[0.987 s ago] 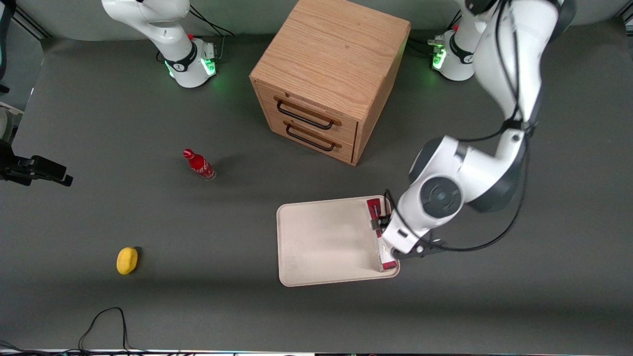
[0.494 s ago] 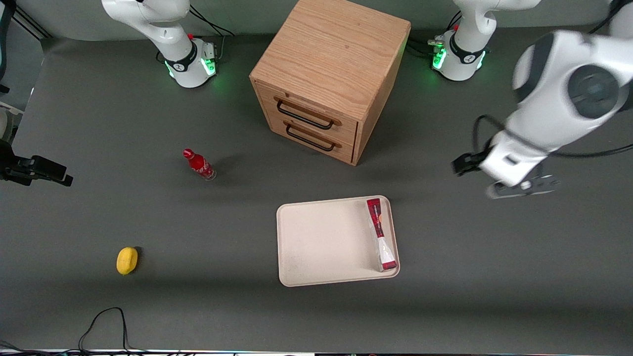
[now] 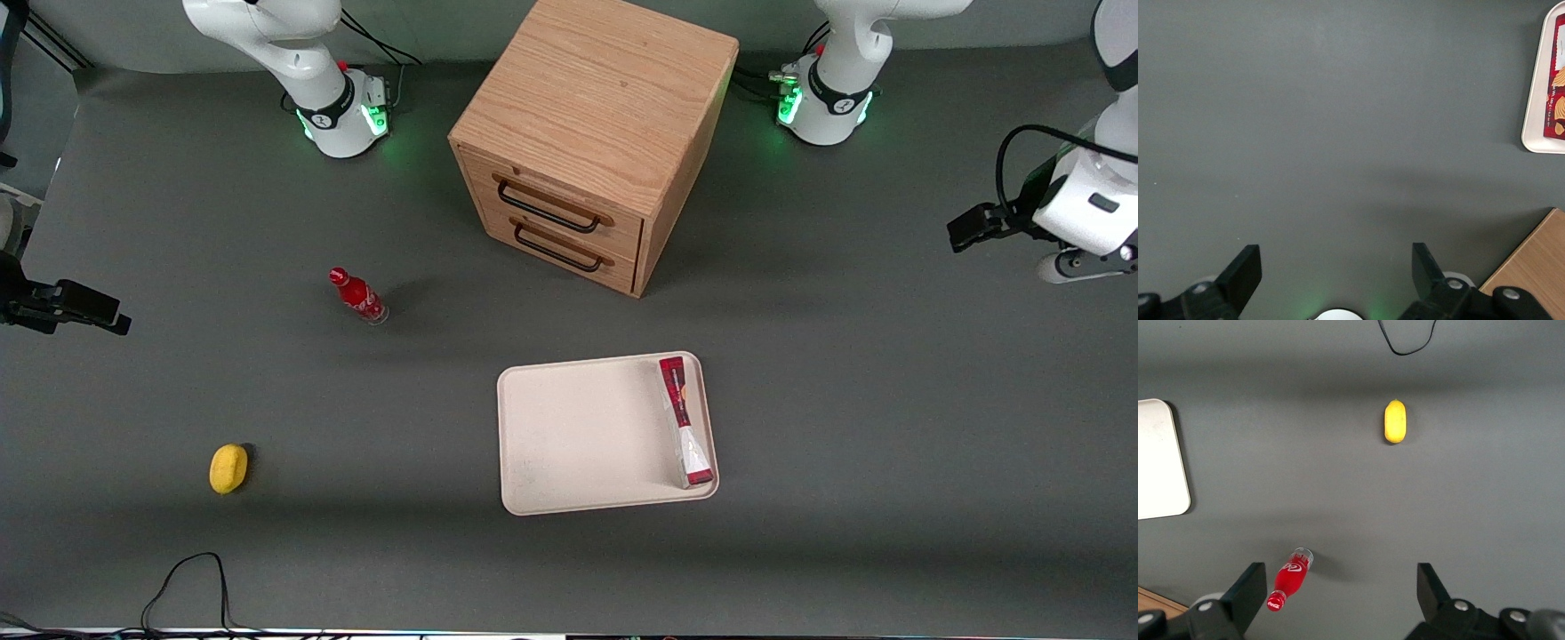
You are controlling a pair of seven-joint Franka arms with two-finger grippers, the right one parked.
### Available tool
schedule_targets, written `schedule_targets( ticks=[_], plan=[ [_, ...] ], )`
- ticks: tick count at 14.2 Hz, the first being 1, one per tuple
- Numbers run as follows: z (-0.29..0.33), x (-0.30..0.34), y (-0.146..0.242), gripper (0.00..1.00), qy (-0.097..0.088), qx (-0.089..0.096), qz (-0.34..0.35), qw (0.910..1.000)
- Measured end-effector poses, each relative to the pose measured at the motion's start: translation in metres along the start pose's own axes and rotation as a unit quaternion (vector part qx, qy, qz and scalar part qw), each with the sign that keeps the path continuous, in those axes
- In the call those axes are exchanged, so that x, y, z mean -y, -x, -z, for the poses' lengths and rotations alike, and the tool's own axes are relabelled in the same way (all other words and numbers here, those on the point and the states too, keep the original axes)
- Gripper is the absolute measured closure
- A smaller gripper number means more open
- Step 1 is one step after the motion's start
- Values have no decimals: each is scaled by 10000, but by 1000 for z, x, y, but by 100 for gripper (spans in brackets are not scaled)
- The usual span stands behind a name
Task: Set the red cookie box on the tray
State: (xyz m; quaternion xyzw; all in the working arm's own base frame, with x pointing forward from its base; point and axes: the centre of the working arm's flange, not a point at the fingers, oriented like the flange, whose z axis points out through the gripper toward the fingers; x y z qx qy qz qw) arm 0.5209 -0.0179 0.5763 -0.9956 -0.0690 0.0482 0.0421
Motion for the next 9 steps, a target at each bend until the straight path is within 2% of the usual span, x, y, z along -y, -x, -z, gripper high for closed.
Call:
schedule_targets(
  ticks=[2,4,9],
  plan=[
    [6,7,5,0,85,-47,64,9999],
    [9,20,5,0,291,-53,88,9995],
    [7,49,2,0,381,-54,-260,9989]
  ],
)
